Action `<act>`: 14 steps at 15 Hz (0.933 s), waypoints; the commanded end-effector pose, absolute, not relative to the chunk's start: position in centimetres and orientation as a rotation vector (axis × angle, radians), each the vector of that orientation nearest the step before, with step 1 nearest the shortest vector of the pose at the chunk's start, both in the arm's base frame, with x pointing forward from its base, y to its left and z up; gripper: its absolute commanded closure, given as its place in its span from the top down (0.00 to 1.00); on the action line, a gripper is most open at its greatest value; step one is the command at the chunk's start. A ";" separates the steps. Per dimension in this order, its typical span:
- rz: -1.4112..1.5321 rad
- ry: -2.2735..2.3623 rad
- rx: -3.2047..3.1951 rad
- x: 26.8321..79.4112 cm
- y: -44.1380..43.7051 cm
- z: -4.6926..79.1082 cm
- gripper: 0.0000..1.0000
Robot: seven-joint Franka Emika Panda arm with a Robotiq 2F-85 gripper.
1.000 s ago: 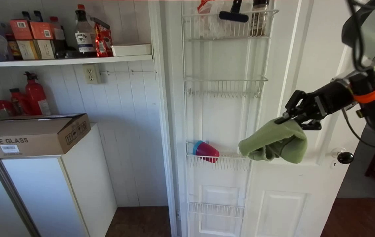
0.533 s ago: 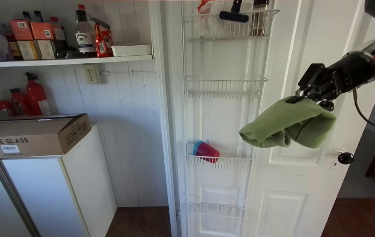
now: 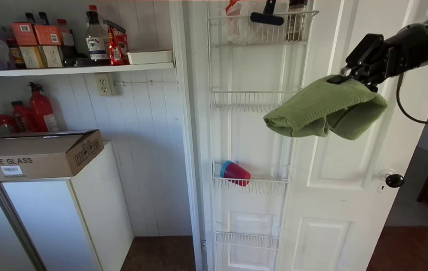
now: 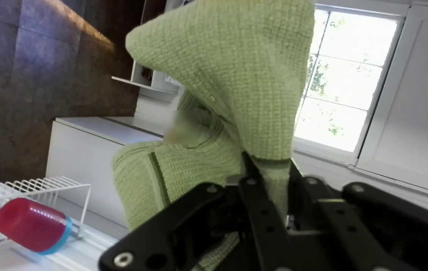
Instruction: Pick up the green towel and put it on the fourth white rack from the bottom
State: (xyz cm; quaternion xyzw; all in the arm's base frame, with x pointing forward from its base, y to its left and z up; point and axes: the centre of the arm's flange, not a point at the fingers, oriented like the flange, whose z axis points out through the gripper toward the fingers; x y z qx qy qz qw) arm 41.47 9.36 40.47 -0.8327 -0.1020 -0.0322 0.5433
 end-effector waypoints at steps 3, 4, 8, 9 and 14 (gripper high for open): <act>-0.252 -0.234 -1.866 44.3 9.9 42.0 0.04; -0.278 -0.208 -1.850 45.0 10.0 42.1 0.04; -0.352 -0.094 -1.854 47.7 10.0 41.4 0.04; -0.371 -0.076 -1.856 48.3 10.0 41.2 0.04; -0.481 -0.061 -1.820 50.8 10.2 40.9 0.04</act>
